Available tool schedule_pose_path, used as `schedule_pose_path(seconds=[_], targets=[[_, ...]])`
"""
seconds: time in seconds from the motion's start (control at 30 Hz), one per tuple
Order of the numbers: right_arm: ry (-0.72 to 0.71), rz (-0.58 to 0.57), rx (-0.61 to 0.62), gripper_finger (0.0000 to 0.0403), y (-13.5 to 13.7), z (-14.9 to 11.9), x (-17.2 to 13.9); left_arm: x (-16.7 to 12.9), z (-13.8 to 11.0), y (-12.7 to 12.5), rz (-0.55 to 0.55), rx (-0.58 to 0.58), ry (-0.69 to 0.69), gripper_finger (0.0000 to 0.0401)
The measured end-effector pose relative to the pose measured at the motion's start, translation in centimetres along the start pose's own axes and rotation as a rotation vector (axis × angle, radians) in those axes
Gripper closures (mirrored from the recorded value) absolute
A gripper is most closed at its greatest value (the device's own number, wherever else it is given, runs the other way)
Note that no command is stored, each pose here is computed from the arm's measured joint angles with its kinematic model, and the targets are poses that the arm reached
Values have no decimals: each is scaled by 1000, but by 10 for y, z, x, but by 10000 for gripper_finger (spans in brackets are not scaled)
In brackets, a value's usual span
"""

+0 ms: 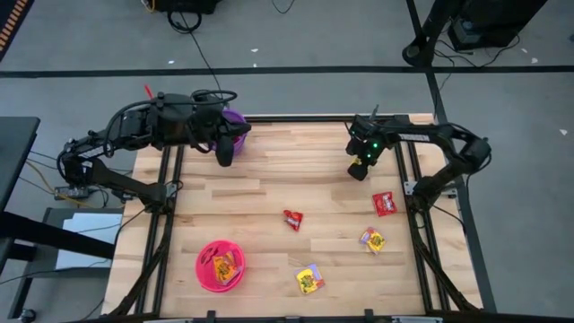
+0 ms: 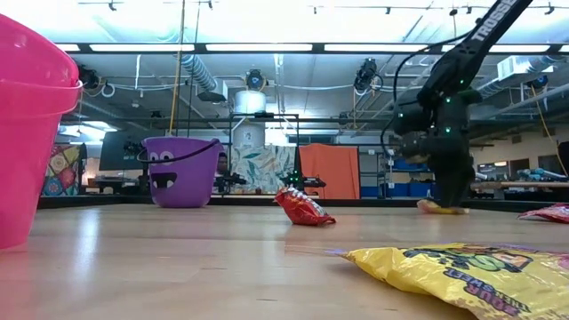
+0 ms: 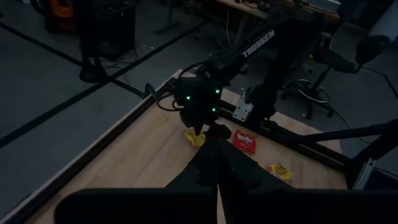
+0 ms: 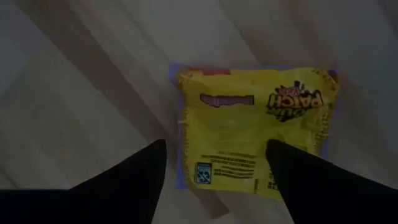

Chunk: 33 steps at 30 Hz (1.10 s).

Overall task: Sort candy by brand, put in halloween buckets
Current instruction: Put the yellow candy into the pink bucket

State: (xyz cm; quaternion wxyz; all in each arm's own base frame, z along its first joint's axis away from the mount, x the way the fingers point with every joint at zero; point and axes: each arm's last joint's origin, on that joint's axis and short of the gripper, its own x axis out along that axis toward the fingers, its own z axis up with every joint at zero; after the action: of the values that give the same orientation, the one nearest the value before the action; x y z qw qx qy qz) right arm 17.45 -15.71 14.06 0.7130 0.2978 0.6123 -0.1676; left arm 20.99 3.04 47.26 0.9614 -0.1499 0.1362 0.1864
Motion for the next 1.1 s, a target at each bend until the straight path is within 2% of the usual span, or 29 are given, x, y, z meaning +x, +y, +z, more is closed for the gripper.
schedule_pose_path(seconds=[0.33, 0.47, 0.7, 0.9, 1.03, 1.1], targets=[[-7, -69, -5, 149, -4, 8, 10, 0, 0, 0, -1, 0, 0, 395], [-14, -116, -16, 195, -5, 9, 11, 0, 0, 0, -1, -1, -1, 395], [-23, -131, -15, 304, -6, 10, 12, 0, 0, 0, -1, 4, -1, 395], [-41, -59, -20, 389, -2, 9, 10, 0, 0, 0, -1, 5, -1, 395], [-56, 79, 14, 391, 9, 8, 5, 0, 0, 0, -1, 5, -2, 395], [-109, 169, 20, 392, 20, 14, -5, 0, 0, 0, -1, 6, -2, 395]])
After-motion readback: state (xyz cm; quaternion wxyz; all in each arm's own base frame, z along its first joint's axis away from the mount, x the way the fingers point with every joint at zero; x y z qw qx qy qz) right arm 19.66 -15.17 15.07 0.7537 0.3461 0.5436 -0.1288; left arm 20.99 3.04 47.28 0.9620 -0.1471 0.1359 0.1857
